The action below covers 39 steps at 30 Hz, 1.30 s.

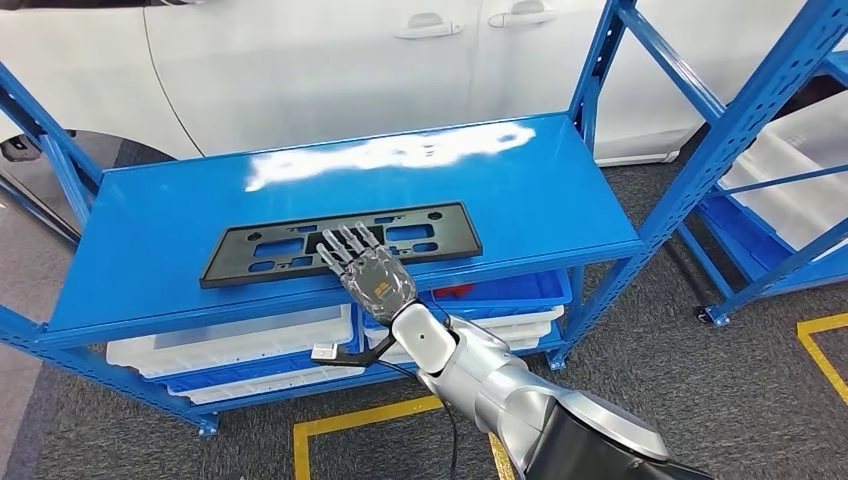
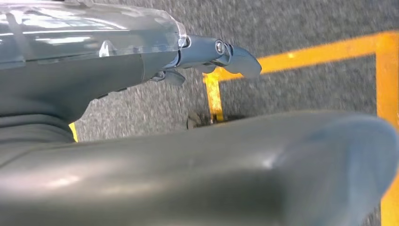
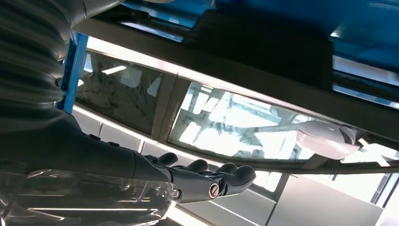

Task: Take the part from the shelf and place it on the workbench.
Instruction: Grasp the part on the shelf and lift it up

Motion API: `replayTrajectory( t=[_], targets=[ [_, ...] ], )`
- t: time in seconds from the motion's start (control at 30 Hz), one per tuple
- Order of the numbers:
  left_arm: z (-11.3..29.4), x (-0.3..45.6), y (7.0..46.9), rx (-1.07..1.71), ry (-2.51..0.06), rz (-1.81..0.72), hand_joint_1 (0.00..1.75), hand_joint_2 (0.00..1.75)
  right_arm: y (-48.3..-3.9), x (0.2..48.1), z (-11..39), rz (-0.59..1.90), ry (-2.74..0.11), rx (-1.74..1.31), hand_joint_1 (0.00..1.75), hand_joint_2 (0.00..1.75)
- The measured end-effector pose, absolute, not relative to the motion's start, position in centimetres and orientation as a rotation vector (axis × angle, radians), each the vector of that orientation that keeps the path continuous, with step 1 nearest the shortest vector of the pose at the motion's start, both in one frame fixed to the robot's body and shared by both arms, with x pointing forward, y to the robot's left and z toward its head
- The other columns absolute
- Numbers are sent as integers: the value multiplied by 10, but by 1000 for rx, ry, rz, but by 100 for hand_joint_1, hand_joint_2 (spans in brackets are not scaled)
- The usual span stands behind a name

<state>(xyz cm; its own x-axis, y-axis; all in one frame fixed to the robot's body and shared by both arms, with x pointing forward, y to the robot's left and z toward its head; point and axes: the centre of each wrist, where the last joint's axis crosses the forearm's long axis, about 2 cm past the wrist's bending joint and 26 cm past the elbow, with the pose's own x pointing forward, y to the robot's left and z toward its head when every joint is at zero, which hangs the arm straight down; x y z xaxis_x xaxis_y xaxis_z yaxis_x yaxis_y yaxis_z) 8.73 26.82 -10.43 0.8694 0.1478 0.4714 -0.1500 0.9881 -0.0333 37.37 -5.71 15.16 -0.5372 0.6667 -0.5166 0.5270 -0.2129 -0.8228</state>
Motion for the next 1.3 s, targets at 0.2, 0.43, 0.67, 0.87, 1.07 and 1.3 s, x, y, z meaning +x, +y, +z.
replayTrajectory(
  t=[0.2,0.43,0.67,0.87,1.07,1.3],
  targets=[
    [-104,87,268,4,-492,155,0,0,-55,371,150,1877,-1900,-1432,0,175],
    [-104,86,269,6,-494,156,0,0,-55,370,149,1880,-1901,-1429,0,175],
    [-104,87,267,4,-497,155,0,0,-55,370,149,1883,-1902,-1427,0,175],
    [-104,86,267,-2,-497,155,0,0,-55,370,148,1895,-1907,-1416,0,175],
    [-104,88,267,-7,-508,156,0,0,-51,369,150,1914,-1908,-1417,0,175],
    [-104,86,267,-7,-509,158,0,0,-45,364,148,1954,-1913,-1408,0,175]
  ],
)
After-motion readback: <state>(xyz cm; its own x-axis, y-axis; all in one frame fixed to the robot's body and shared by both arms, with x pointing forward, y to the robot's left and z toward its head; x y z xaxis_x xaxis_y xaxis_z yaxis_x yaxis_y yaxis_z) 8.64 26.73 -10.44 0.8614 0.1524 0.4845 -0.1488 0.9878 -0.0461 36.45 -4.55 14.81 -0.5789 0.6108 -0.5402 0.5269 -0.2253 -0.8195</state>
